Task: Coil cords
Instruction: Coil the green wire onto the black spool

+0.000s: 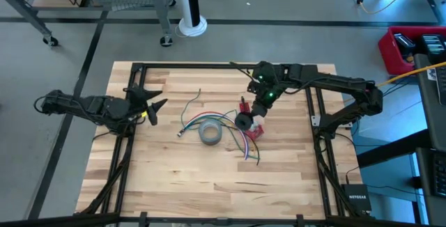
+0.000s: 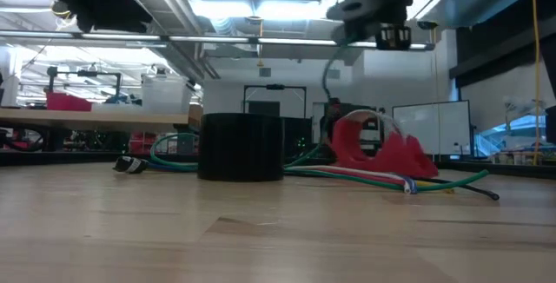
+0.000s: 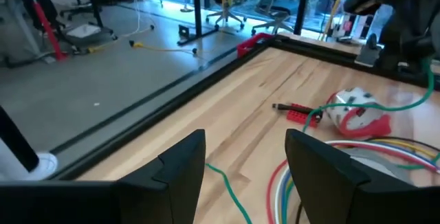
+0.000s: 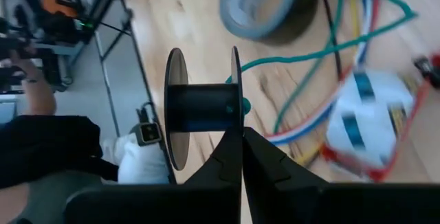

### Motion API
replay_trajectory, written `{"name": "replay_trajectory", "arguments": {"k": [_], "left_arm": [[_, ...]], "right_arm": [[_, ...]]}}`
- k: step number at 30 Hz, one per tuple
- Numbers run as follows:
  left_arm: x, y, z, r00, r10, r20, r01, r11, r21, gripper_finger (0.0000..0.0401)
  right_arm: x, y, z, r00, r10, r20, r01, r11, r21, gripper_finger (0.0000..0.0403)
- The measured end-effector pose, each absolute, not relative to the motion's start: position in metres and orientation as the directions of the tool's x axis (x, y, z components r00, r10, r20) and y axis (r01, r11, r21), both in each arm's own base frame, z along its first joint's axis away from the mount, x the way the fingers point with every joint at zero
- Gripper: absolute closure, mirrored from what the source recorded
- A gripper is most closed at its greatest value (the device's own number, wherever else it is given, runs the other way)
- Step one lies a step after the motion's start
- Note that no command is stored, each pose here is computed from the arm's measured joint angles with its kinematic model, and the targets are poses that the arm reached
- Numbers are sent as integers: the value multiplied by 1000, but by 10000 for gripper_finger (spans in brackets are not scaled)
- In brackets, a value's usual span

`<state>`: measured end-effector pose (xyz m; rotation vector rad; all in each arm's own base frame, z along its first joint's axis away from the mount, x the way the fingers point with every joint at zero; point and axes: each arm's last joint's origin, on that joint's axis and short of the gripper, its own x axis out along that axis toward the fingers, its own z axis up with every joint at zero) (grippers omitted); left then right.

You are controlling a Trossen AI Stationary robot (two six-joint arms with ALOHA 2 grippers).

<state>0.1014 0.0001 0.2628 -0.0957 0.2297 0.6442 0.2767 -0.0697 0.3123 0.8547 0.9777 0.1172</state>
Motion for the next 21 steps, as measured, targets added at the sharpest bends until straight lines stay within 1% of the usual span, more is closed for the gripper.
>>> {"name": "replay_trajectory", "arguments": {"k": [3,8,21], "left_arm": [[101,0,263,775,584,-241,-612,789,-57,207],[101,0,262,774,584,-244,-623,772,-129,207],[101,0,262,774,584,-244,-624,768,-141,207]], "right_arm": [[279,-71,314,605,441,-663,250,685,684,400],[280,-71,315,613,439,-657,241,688,684,400],[286,-73,319,660,424,-621,192,704,684,400]]}}
